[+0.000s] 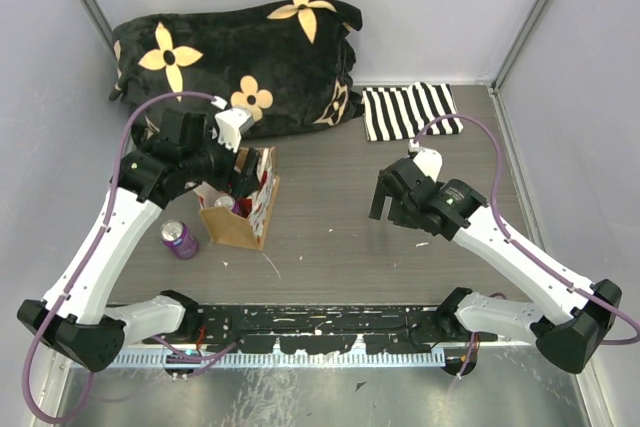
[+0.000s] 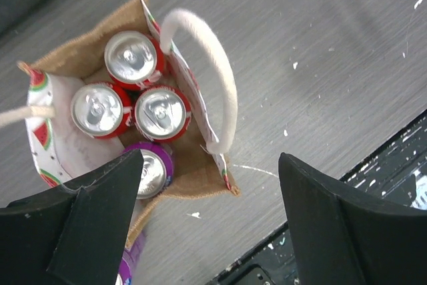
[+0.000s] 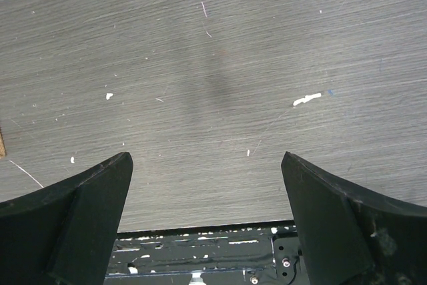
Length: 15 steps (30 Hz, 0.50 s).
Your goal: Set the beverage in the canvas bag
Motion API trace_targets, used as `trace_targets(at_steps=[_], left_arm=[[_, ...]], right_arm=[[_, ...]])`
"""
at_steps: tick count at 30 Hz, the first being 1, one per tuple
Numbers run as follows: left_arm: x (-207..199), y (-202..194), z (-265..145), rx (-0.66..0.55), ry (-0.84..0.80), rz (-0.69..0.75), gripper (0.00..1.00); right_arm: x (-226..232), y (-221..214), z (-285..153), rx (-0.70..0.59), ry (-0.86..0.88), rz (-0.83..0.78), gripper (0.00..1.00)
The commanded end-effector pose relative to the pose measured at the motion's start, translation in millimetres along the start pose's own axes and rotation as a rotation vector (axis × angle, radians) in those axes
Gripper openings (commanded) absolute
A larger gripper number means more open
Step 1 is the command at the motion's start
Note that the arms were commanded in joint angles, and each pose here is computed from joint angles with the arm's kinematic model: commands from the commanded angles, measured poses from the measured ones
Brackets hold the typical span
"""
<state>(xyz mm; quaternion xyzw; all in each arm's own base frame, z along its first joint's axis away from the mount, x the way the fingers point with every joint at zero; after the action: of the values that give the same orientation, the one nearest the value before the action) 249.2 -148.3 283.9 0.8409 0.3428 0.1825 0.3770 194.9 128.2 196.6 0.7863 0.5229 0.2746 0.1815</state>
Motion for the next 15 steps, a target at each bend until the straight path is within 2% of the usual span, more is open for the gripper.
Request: trace_targets(at_steps=[1,5,11,15], left_arm=[[-9.5,-33.8,14.4,0.094,-0.042,-0.051,0.88],[-20.1,-46.9,25.5,0.115,-0.091,-0.069,0.83],[-27.0,-83.2,54.7,0.204,-0.096,-0.058,0.8],[-36.0,-91.1,67.9,0.226,-0.133,-0.059,0.71]], right_arm=[[22.0,16.7,-4.4,-0.034,0.064,-0.004,1.0],[24.6,15.1,-2.5,-0.021,0.065,-0.013,1.0],[20.9,13.3,-4.7,-0.016,0.061,-0.004,1.0],[18.2,13.0,-5.8,-0.016,0.053,-0.003,1.0]])
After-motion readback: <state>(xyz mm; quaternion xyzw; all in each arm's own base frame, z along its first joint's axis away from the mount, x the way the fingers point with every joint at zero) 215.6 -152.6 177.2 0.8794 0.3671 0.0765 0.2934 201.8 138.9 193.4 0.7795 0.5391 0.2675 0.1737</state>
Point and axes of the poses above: each gripper's point midway between its finger pads, its own z axis out along the fingers, its own x axis along the line the jaws close on, y = z × x, the point moved 2 cm from there along -z, back along the fingers, and after that the axes turned 9 degrees about z, right-handed, at the moved point
